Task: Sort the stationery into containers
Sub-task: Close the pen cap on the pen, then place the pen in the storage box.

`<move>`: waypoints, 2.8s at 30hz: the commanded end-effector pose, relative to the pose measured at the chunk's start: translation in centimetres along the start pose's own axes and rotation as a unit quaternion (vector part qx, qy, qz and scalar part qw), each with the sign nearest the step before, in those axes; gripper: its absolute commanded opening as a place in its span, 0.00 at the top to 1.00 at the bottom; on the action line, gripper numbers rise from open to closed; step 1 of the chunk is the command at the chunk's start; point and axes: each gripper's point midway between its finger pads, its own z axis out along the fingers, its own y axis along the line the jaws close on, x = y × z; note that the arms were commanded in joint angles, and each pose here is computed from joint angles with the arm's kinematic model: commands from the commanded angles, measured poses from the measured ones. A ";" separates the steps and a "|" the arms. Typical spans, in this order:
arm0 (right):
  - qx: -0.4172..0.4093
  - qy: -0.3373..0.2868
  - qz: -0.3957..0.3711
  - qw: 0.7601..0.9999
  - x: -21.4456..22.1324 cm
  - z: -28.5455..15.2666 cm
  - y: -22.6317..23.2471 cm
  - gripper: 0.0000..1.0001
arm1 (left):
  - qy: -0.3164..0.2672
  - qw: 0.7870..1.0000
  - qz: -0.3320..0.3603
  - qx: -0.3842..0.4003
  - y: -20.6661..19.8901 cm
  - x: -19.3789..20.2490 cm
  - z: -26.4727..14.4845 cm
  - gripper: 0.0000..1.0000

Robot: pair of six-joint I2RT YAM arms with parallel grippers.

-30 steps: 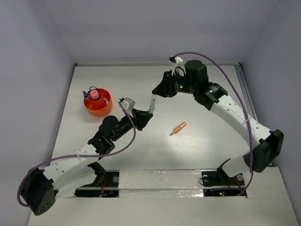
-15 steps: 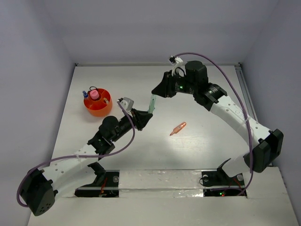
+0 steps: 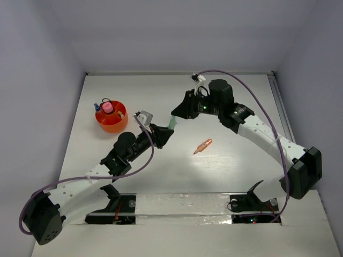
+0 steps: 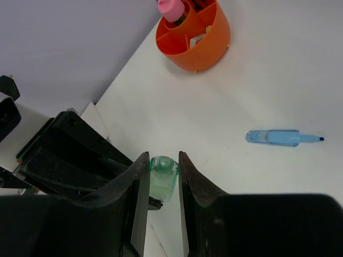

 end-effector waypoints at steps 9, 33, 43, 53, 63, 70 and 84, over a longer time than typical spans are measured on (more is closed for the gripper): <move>0.018 0.040 -0.005 0.999 6.9 0.5 0.3 1.00 | -0.174 0.984 -0.014 0.026 -3.7 -11.6 -0.8 1.00; 0.004 0.040 0.044 0.998 12.8 3.1 0.5 1.00 | -0.166 0.985 -0.008 -0.048 -2.8 -15.4 -1.7 1.00; -0.057 -0.113 0.056 0.990 -0.1 7.4 5.6 1.00 | -0.104 0.989 -0.039 -0.099 0.6 -8.7 -5.8 0.51; -0.064 -0.167 0.060 0.982 -4.8 12.7 5.6 1.00 | -0.133 0.981 -0.031 -0.141 0.8 -12.0 -11.1 0.01; -0.051 -0.224 0.003 0.973 -4.3 20.4 4.4 1.00 | -0.188 0.958 0.053 -0.212 1.7 -17.7 -15.0 0.01; -0.008 -0.273 -0.079 0.959 -4.2 24.4 4.7 1.00 | -0.180 0.952 0.066 -0.240 3.3 -16.6 -14.5 0.01; 0.010 -0.278 -0.099 0.955 -2.9 28.5 3.1 1.00 | -0.182 0.949 0.093 -0.241 5.6 -16.5 -13.7 0.01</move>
